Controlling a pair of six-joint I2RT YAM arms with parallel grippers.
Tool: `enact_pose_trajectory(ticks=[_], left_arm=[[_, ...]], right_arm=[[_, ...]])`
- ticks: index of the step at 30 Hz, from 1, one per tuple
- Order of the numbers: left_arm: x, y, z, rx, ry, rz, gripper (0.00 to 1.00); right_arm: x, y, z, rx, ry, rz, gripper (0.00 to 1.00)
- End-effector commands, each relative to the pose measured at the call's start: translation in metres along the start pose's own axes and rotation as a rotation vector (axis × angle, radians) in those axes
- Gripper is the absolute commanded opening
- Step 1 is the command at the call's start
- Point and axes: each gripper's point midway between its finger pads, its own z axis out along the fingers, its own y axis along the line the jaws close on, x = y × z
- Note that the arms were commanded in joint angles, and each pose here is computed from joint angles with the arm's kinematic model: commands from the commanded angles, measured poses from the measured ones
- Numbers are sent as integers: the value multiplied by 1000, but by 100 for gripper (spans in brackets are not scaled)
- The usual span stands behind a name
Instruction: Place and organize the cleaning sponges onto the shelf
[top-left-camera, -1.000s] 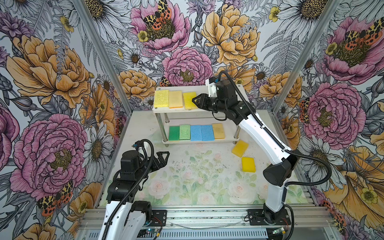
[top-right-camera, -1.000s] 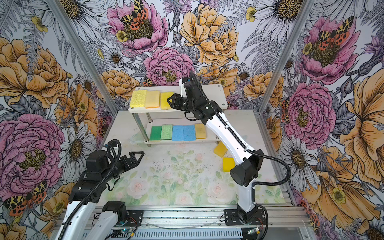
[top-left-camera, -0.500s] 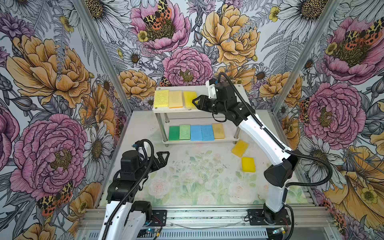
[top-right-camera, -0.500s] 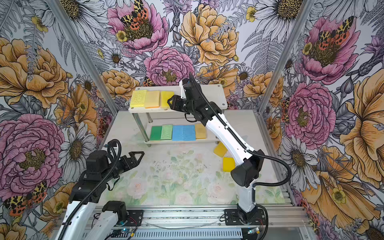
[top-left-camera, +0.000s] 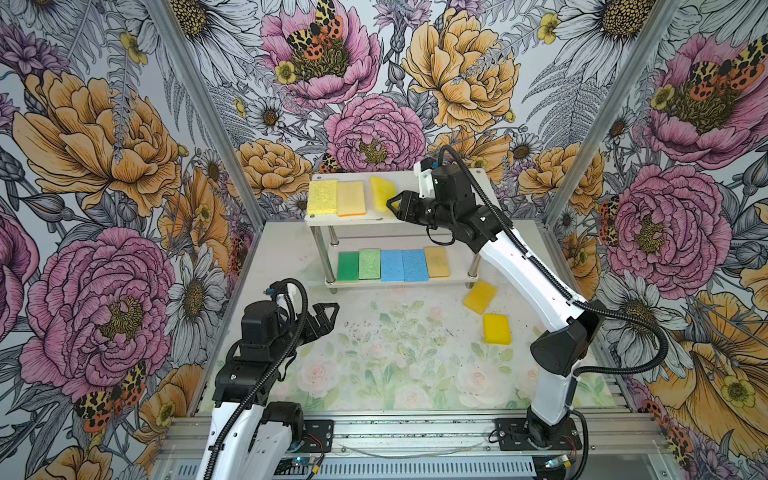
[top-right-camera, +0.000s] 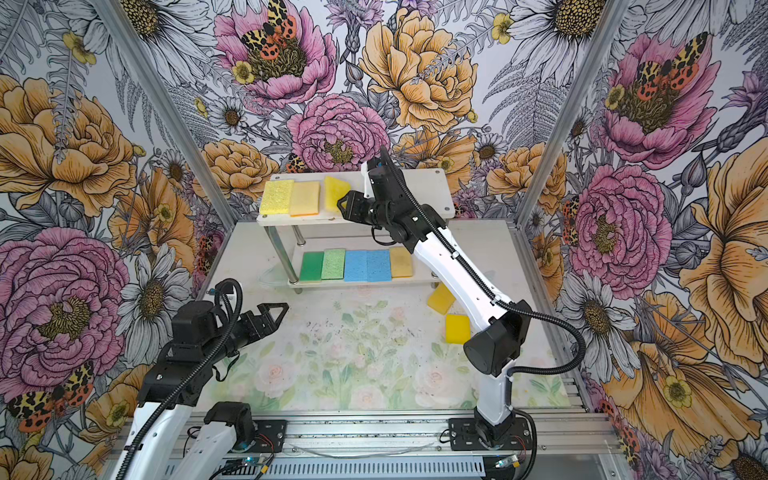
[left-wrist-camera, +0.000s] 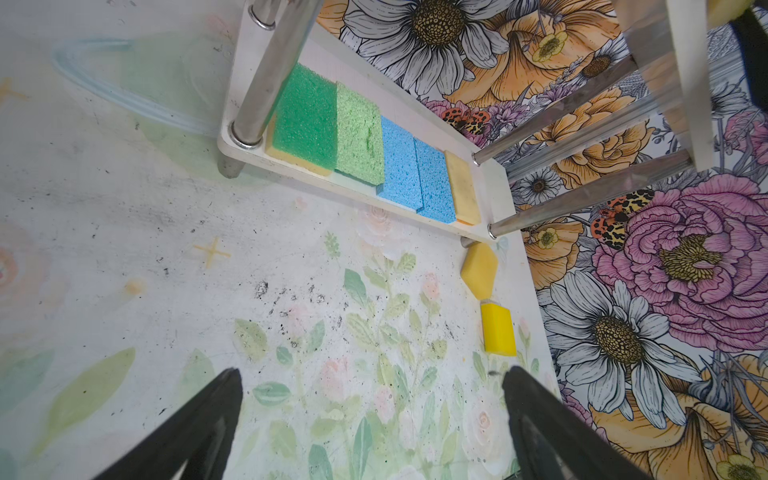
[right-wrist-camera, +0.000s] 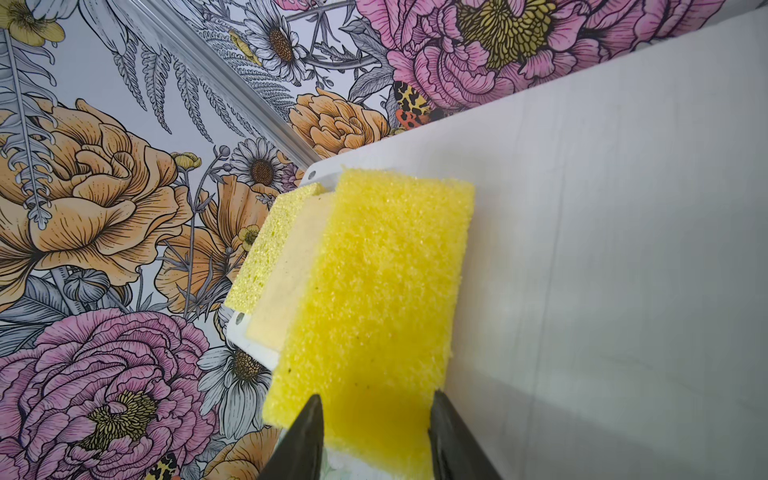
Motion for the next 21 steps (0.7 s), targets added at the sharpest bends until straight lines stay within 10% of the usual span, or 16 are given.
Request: enact_pose_trajectory(ticks=[1, 14, 21], left_arm=[[-6, -7, -6, 21, -21, 24, 99], [-6, -7, -6, 25, -19, 24, 99], [2, -19, -1, 97, 26, 39, 99]], right_arm=[[-12, 26, -14, -65, -30, -25, 45], [-19, 22, -37, -31, -71, -38, 48], [16, -25, -119, 98, -89, -20, 50]])
